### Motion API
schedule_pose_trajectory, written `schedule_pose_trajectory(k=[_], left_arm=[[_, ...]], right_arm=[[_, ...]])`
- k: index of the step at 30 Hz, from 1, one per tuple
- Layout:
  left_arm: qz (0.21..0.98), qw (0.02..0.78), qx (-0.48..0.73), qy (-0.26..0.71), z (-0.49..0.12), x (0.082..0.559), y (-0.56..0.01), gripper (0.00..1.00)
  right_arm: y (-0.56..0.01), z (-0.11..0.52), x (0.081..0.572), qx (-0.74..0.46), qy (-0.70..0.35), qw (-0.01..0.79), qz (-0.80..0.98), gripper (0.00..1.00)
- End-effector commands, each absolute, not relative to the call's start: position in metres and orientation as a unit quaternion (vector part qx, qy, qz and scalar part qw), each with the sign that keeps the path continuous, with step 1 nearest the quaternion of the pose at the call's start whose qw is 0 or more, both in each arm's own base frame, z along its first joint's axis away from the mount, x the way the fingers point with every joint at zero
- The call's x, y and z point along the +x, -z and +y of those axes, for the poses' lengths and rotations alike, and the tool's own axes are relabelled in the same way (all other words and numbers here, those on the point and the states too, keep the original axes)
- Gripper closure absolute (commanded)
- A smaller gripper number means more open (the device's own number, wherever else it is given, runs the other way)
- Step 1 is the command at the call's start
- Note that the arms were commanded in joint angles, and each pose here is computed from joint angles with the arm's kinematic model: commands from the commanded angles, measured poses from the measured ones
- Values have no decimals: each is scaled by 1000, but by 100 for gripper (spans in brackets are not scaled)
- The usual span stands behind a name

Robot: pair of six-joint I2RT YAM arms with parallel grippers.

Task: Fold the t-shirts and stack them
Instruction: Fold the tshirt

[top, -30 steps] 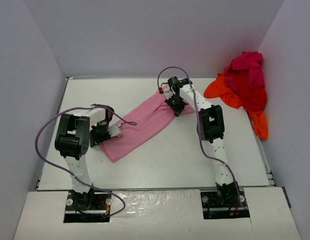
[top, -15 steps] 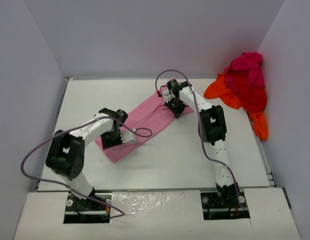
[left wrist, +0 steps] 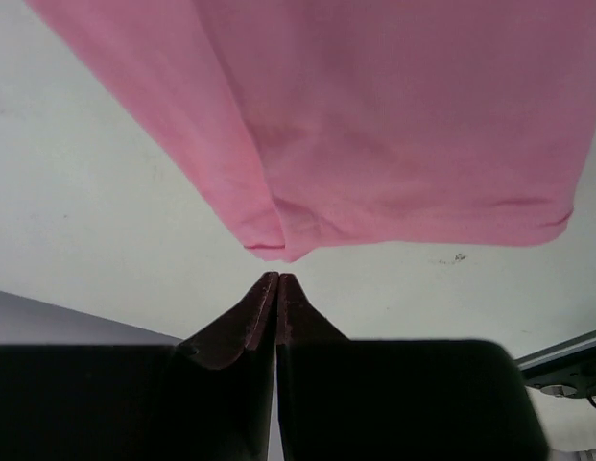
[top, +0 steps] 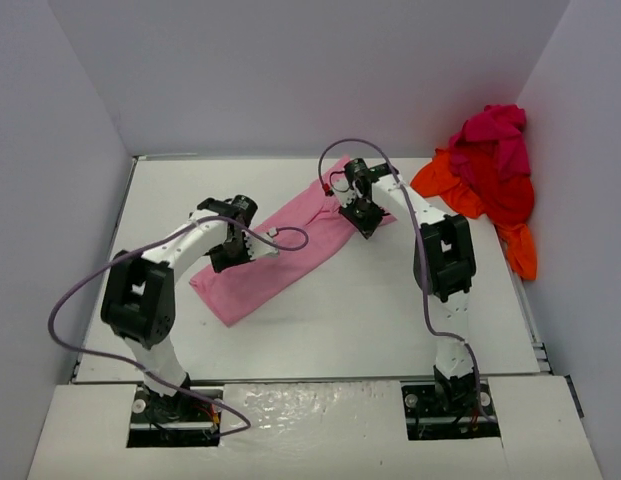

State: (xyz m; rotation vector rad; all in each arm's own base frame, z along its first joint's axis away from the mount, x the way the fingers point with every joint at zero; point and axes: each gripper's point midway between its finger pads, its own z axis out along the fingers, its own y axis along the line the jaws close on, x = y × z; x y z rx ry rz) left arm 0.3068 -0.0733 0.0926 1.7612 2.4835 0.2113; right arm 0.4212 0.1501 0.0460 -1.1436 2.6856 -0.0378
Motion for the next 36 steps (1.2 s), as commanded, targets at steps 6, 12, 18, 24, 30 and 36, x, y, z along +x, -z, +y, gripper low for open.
schedule_pose_trajectory(k=[6, 12, 18, 24, 30, 36], left_arm=[[801, -26, 595, -52, -74, 314, -45, 100], [780, -121, 614, -26, -70, 274, -22, 100], [735, -192, 649, -27, -84, 228, -2, 100], [708, -177, 684, 7, -143, 212, -6, 100], [664, -170, 727, 29, -213, 203, 1, 100], [625, -140, 764, 75, -300, 175, -7, 100]], right_arm=[[-167, 132, 418, -375, 28, 238, 896, 94], [-202, 140, 411, -382, 4, 293, 876, 92], [-201, 146, 406, -384, -18, 304, 872, 92], [-187, 153, 401, -386, -39, 290, 875, 91], [-167, 155, 399, -380, -47, 266, 885, 91], [-155, 152, 397, -372, -40, 250, 893, 91]])
